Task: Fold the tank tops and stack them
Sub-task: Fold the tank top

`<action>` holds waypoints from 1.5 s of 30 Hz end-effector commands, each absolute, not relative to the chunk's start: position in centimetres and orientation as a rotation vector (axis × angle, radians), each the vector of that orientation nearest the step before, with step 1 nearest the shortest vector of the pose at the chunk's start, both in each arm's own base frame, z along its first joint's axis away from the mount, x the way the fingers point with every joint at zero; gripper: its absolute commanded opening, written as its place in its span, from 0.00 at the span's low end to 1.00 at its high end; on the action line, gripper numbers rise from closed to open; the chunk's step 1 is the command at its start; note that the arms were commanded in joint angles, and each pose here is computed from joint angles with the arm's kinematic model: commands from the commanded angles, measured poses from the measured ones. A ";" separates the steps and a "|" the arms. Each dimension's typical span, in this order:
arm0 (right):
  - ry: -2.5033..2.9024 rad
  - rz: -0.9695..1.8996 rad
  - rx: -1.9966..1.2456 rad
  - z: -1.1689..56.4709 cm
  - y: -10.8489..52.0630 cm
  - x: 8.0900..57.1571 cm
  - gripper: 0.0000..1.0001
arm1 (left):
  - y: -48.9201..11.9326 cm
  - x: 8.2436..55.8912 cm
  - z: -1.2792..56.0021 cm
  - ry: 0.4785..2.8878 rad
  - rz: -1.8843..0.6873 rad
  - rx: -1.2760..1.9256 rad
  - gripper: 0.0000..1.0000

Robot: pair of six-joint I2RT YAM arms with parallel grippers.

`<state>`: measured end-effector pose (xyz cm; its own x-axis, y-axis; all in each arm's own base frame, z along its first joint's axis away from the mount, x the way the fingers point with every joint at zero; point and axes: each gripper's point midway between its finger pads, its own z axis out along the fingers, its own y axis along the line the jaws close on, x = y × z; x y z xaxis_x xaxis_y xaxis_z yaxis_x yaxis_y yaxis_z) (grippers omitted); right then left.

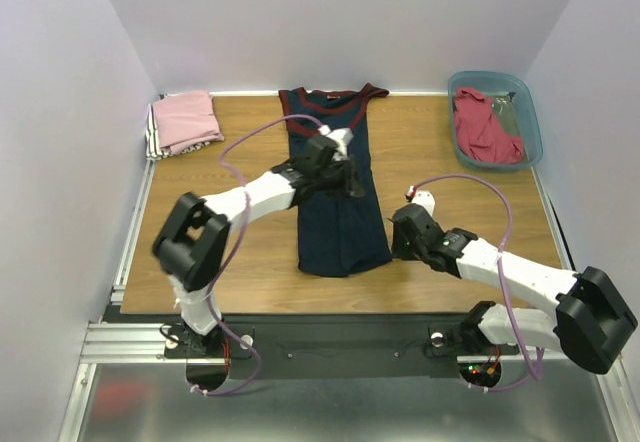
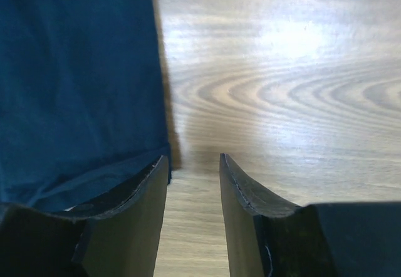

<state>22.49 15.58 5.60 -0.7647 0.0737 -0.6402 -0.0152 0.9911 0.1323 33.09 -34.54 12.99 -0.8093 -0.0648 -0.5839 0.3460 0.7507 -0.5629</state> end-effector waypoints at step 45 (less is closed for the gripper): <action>2.432 0.342 0.053 3.7 17.9 22.4 0.35 | -40.8 31.5 2.2 2.573 -0.851 0.362 0.32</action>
